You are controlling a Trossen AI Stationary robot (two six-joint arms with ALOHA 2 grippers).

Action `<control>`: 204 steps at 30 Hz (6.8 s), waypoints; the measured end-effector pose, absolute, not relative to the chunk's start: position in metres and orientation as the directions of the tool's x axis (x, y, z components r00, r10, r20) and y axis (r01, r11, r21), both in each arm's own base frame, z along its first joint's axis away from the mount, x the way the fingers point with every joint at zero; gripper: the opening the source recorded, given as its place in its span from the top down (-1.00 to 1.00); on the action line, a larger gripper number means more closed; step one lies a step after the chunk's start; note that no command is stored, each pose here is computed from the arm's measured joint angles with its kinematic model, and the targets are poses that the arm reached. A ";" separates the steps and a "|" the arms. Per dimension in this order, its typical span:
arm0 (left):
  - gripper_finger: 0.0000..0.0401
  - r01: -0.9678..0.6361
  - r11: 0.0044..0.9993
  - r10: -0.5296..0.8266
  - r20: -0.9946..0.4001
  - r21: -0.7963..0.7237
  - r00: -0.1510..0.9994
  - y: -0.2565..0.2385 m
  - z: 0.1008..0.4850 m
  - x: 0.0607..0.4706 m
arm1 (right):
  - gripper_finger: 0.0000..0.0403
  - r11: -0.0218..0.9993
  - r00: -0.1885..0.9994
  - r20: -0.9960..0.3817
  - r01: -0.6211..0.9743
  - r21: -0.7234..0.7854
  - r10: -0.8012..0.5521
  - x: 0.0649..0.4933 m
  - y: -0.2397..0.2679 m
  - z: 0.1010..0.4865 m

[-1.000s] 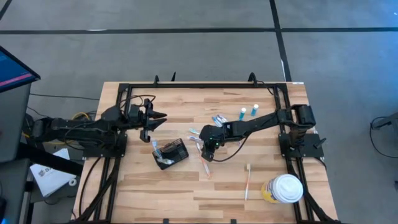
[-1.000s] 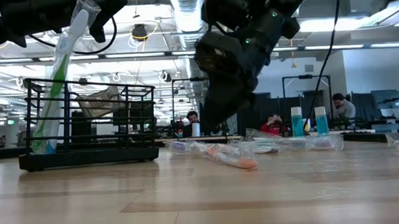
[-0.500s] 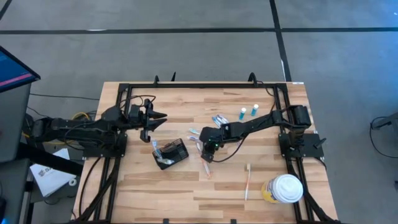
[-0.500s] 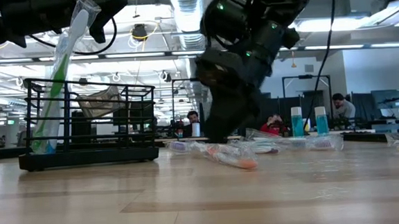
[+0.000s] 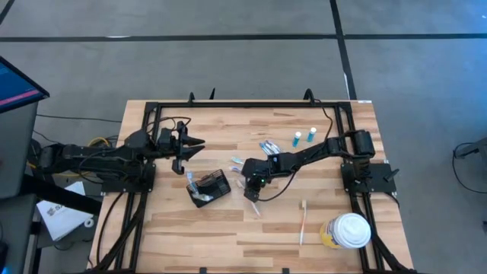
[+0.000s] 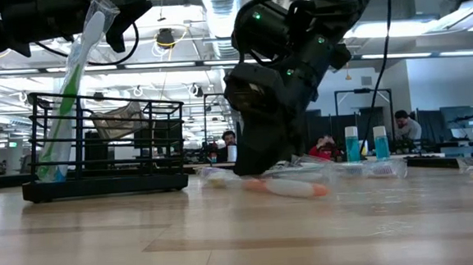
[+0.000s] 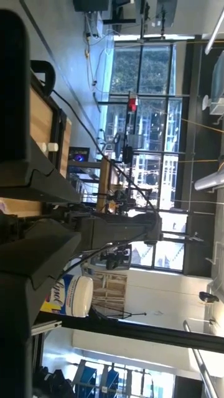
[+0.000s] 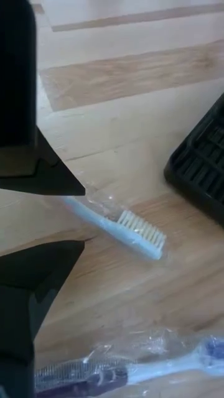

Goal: Pick & Place toothbrushing station
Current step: Put the left orange toothbrush into the bottom left section of the mesh organizer

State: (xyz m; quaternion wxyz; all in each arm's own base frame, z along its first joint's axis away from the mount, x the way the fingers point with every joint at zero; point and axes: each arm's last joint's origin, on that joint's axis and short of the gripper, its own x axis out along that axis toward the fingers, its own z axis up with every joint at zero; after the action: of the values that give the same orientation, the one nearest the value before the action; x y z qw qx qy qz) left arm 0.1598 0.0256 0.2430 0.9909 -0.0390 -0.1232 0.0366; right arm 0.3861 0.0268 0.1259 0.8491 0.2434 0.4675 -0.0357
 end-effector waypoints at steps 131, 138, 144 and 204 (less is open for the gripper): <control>0.60 -0.065 0.994 0.083 0.218 -0.089 0.972 0.026 0.241 0.160 | 0.30 0.935 0.453 -0.869 0.179 0.307 0.198 0.406 0.075 0.126; 0.60 -0.067 0.994 0.084 0.201 -0.091 0.976 0.026 0.239 0.161 | 0.38 0.945 0.388 -0.905 0.191 0.266 0.176 0.418 0.076 0.110; 0.60 -0.069 0.993 0.086 0.190 -0.092 0.978 0.026 0.238 0.161 | 0.86 0.954 0.354 -0.922 0.187 0.232 0.155 0.422 0.076 0.113; 0.60 -0.045 0.995 0.061 0.179 -0.093 0.982 0.025 0.237 0.161 | 1.00 0.987 0.596 -0.788 0.122 -0.104 -0.157 0.378 0.066 0.299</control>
State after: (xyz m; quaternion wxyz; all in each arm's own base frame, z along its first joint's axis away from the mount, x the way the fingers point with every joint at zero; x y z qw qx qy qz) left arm 0.1612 0.0245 0.2369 0.9945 -0.0440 -0.0914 0.0268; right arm 0.3782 0.0657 0.2991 0.8931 -0.0195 0.4426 -0.0780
